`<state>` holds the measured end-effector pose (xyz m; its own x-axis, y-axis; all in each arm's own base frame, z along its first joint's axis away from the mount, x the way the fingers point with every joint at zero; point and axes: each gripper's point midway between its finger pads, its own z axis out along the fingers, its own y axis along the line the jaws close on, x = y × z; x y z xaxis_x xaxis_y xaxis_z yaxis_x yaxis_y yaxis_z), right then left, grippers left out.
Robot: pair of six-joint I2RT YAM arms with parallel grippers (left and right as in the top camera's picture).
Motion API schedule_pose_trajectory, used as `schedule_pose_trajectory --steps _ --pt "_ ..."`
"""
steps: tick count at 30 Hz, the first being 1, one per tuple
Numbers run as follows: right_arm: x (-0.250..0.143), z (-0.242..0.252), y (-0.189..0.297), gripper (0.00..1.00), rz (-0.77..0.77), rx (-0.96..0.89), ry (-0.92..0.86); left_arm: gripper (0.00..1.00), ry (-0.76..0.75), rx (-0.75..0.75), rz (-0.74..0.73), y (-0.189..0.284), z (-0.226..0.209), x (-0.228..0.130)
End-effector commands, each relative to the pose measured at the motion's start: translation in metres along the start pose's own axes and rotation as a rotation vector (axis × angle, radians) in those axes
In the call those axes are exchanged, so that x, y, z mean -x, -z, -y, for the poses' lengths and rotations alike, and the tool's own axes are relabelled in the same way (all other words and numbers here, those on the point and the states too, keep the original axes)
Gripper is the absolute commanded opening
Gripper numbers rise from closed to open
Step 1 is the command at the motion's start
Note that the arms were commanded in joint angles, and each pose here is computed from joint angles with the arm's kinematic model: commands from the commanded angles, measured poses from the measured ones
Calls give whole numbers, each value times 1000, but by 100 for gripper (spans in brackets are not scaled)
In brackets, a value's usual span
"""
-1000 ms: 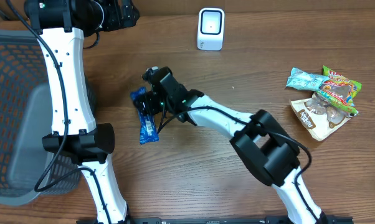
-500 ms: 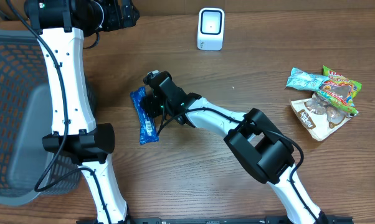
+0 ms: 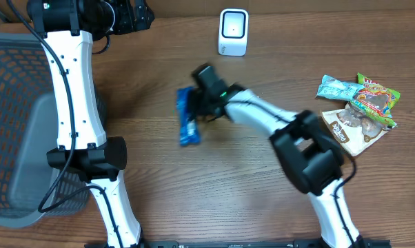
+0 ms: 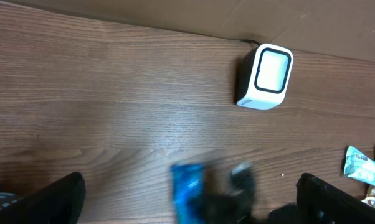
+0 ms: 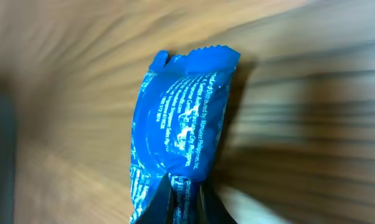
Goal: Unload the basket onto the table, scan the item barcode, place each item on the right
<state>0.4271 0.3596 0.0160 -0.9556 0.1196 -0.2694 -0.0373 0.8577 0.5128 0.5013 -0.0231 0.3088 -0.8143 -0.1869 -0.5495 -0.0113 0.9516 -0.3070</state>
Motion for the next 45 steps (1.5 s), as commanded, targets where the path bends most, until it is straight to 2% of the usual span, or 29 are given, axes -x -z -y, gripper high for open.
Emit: schedule_pose_trajectory --steps 1,2,4,8,10,11,12,15,19,23,25,26,27,28,38,40,41,42,44,45 --pt "24 46 35 4 24 -102 -268 100 -4 -13 30 11 6 5" --pt "25 60 48 20 4 -132 -304 100 -4 -13 30 11 6 5" --pt "26 72 63 38 -34 -138 -310 99 -4 -12 30 11 6 5" --pt "36 74 82 82 -63 -68 -83 100 -4 -12 30 11 6 5" --pt "49 78 87 93 -32 -53 42 99 -4 -13 30 11 6 5" --pt "54 78 89 93 -21 -38 124 100 -4 -13 30 11 6 5" --pt "61 78 90 94 0 -21 285 100 -4 -12 30 11 6 5" --pt "72 73 89 97 42 -10 503 100 -4 -12 30 11 6 5" --pt "77 63 85 96 81 0 753 100 -4 -12 30 11 6 5" --pt "77 66 76 92 79 -4 853 100 -4 -12 30 11 6 5" --pt "77 69 71 83 77 -5 853 100 -4 -13 30 11 6 5" --pt "76 71 66 64 72 -6 851 100 -4 -12 30 11 6 5" --pt "75 73 61 57 67 -4 837 100 -4 -12 30 11 6 5" --pt "72 76 54 56 57 4 807 100 -4 -12 30 11 6 5" --pt "67 99 25 60 28 -25 745 100 -4 -13 30 11 6 5" --pt "66 105 26 46 18 -48 703 100 -4 -13 30 11 6 5" --pt "64 109 27 30 6 -53 662 100 -4 -12 30 11 6 5" --pt "62 111 27 23 -7 -57 617 100 -4 -12 30 11 6 5" --pt "57 116 30 22 -31 -68 505 99 -4 -12 30 11 6 5" --pt "54 122 36 21 -53 -85 373 100 -4 -13 30 11 6 5"
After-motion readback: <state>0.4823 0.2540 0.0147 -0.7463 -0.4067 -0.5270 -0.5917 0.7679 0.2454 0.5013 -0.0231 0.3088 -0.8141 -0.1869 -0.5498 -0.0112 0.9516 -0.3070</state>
